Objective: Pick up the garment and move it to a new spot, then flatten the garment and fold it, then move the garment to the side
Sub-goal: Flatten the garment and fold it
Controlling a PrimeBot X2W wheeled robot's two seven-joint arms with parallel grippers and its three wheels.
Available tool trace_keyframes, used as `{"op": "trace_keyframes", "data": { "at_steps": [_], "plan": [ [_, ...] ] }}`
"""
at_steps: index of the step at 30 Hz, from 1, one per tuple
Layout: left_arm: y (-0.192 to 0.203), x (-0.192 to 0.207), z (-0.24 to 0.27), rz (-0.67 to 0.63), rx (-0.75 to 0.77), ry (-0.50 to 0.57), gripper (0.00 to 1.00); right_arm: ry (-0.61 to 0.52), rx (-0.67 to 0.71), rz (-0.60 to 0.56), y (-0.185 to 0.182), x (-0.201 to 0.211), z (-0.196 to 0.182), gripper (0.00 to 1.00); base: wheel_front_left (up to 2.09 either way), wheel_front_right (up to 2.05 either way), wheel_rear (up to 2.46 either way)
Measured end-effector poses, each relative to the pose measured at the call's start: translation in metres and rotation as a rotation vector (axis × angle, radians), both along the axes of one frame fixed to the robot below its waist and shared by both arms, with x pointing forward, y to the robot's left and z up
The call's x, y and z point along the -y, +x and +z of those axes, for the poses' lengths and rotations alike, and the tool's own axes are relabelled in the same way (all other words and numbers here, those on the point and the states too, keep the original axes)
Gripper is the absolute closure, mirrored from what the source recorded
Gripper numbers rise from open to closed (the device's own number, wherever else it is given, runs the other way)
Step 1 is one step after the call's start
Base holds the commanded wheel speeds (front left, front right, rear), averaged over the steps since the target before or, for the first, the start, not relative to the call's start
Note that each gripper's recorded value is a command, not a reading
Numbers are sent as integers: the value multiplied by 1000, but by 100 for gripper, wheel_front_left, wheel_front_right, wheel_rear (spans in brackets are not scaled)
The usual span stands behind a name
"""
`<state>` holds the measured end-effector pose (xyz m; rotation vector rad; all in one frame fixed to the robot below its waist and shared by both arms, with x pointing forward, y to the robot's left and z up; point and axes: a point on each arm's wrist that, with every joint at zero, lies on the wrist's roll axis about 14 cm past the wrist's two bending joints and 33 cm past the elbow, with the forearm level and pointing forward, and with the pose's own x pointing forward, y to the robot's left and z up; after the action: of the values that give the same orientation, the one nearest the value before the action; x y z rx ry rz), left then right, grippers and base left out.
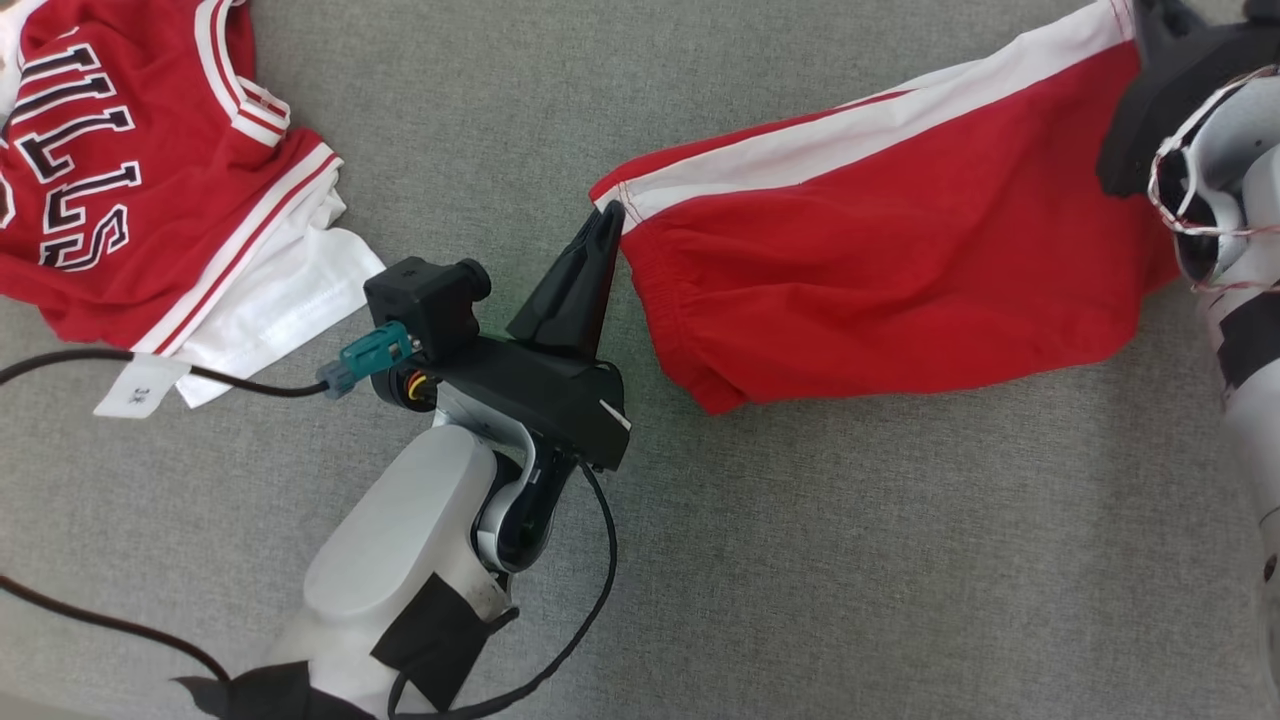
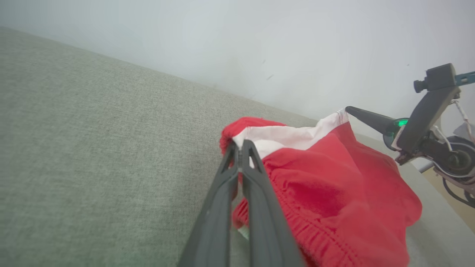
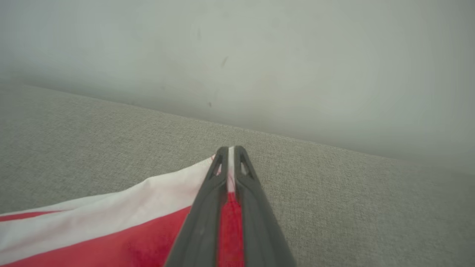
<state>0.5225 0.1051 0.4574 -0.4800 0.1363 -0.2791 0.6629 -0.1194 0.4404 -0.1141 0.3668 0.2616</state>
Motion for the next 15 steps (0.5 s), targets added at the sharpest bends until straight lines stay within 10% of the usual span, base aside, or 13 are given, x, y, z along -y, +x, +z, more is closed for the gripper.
{"op": "trace_keyframes", "data": {
  "at_steps": [15],
  "plan": [
    [-15,-53,58,169,194,93,0,61,30,-102,-6,20,42,0,0,0,0]
  ]
}}
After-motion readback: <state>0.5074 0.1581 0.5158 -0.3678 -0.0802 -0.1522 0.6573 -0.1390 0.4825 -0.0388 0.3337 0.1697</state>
